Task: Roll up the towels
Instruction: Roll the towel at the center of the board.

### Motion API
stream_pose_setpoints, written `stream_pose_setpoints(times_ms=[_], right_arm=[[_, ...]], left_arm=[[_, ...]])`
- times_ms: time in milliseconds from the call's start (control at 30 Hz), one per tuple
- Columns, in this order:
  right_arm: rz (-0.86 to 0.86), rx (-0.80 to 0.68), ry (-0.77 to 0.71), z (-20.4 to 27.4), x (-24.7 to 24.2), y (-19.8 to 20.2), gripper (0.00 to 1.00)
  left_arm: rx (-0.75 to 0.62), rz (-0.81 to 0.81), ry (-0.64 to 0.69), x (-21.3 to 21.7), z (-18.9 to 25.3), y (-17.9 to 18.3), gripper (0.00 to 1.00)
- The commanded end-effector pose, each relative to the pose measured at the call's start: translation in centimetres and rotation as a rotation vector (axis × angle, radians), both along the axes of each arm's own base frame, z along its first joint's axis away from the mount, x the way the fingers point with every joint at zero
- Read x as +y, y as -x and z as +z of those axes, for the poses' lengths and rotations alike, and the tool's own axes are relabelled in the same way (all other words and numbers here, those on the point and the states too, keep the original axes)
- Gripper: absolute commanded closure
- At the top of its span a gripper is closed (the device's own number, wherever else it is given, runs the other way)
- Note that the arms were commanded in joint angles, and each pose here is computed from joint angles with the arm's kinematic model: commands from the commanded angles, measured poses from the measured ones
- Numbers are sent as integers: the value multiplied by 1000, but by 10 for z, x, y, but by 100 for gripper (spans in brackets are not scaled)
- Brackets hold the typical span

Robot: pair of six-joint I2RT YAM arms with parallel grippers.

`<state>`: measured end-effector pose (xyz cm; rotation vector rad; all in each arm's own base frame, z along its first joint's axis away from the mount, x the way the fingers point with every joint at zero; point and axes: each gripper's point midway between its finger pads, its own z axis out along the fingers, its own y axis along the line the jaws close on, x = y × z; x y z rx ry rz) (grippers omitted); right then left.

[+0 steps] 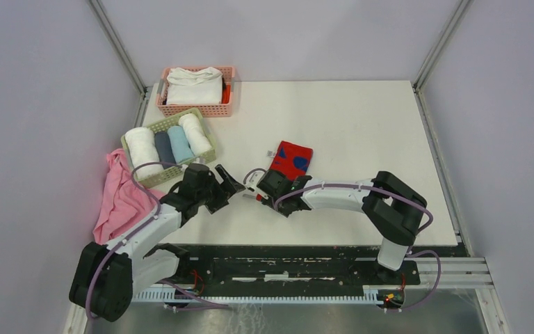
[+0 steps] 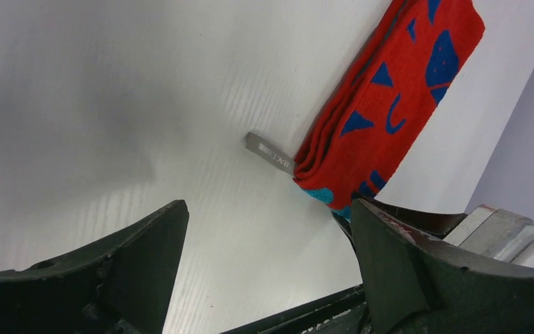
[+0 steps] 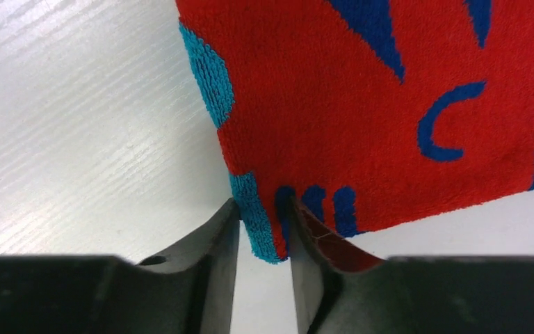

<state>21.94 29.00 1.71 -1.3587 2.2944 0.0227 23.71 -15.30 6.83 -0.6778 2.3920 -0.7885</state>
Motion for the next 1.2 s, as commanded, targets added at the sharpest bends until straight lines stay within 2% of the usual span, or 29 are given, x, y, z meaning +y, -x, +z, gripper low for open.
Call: stream_pose_setpoints(times_ms=[0, 167, 300, 500, 600, 700, 800, 900, 967, 1067, 1167], right_arm=[[-15, 22, 59, -18, -5, 1, 65], [-10, 103, -28, -20, 12, 13, 86], [-13, 172, -185, -6, 37, 19, 98], [-21, 261, -368, 12, 62, 19, 100], [-29, 279, -400, 15, 66, 17, 100], [-32, 284, -421, 18, 67, 16, 100], [-39, 288, -425, 17, 65, 17, 100], [-43, 298, -432, 17, 62, 17, 100], [-42, 316, -450, 19, 63, 18, 100], [-34, 363, -502, 25, 67, 21, 100], [-20, 433, -560, 32, 74, 24, 100]], left_arm=[[-5, 33, 79, -19, 1, -9, 8], [51, 47, 111, -33, -12, -6, 8], [89, 61, 125, -42, -17, -5, 9], [126, 64, 154, -65, -15, -11, 12], [144, 82, 147, -69, -22, -13, 24], [167, 120, 120, -64, -33, -14, 32], [179, 146, 93, -59, -40, -16, 46], [177, 171, 37, -50, -43, -19, 55], [176, 186, -18, -42, -45, -20, 65], [174, 197, -78, -33, -42, -21, 86], [175, 203, -111, -26, -38, -20, 93]])
